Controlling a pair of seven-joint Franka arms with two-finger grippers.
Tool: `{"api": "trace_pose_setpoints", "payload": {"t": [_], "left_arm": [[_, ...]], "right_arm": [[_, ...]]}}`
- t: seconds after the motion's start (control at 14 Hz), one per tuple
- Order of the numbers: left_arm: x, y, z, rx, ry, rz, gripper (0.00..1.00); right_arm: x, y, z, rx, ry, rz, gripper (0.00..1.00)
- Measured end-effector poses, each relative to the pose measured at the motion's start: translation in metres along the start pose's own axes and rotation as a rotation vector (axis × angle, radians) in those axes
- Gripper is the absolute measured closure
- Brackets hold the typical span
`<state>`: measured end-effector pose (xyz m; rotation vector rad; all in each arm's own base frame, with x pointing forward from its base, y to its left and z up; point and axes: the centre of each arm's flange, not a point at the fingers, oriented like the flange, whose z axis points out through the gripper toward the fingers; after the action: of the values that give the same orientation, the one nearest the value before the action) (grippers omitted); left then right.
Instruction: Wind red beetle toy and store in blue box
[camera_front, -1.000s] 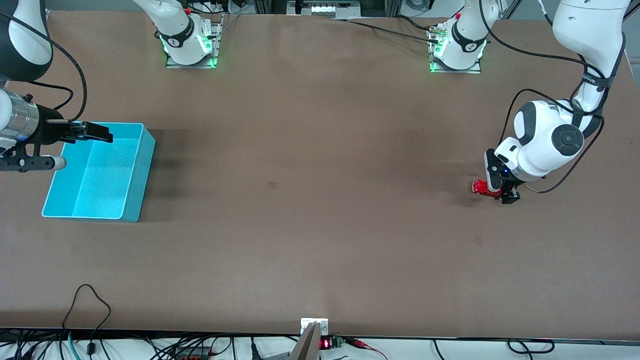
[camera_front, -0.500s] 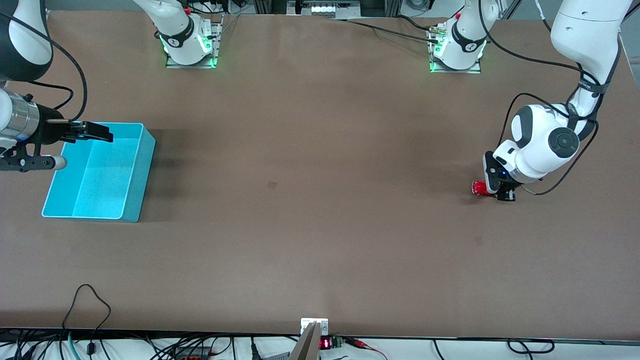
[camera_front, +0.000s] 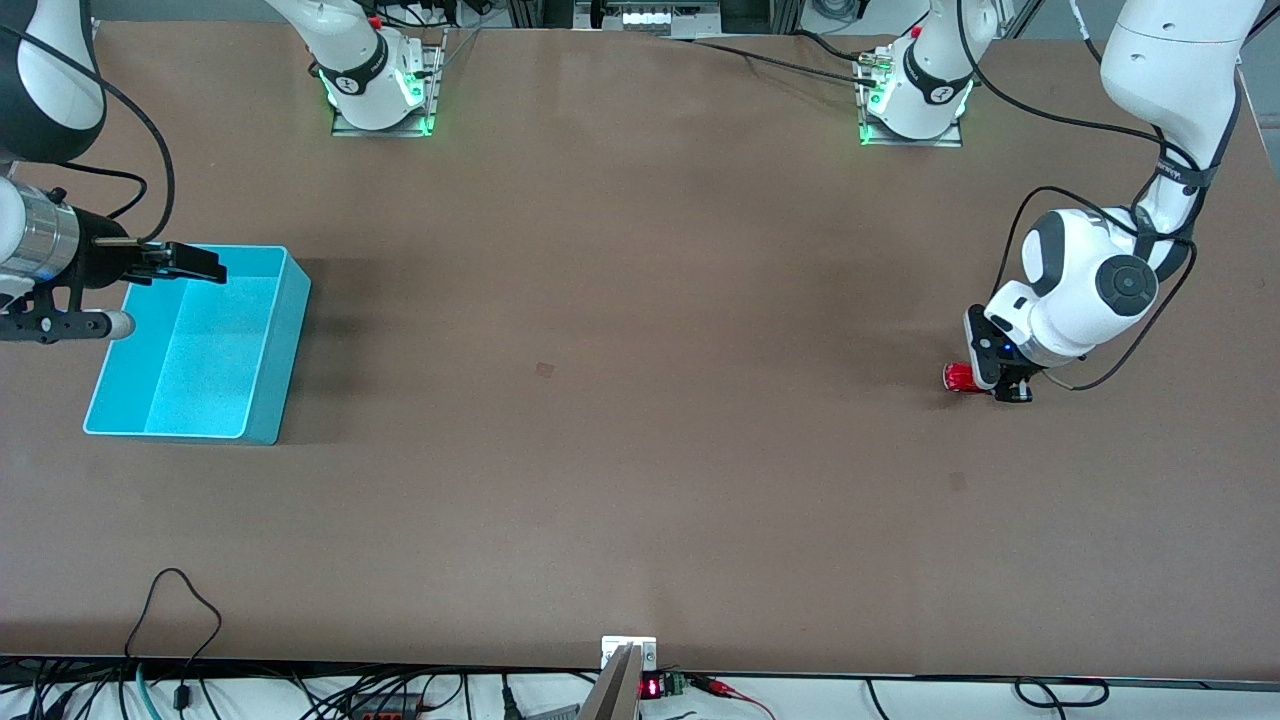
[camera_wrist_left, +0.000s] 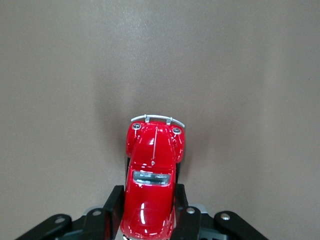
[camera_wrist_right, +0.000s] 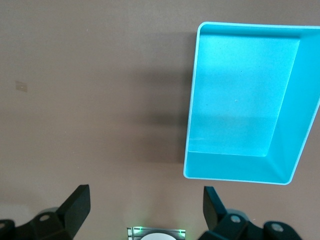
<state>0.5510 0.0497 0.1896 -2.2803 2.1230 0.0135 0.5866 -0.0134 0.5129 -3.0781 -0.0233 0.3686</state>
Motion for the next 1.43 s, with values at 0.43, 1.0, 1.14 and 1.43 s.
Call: {"api": "trace_pose_setpoints", "payload": {"t": [0.43, 1.0, 1.14, 1.43], "left_arm": [[-0.081, 0.003, 0.002, 0.001, -0.005, -0.046, 0.55], [-0.146, 0.002, 0.006, 0.004, -0.009, -0.028, 0.50], [-0.148, 0.003, 0.011, -0.003, -0.007, -0.033, 0.45], [-0.156, -0.011, -0.026, -0.077, 0.002, -0.052, 0.10]], "right_arm": [[0.000, 0.000, 0.000, 0.000, -0.004, 0.000, 0.00], [0.000, 0.000, 0.000, 0.000, -0.004, 0.000, 0.00], [0.000, 0.000, 0.001, 0.000, -0.005, 0.000, 0.00], [0.000, 0.000, 0.001, 0.000, -0.005, 0.000, 0.00]]}}
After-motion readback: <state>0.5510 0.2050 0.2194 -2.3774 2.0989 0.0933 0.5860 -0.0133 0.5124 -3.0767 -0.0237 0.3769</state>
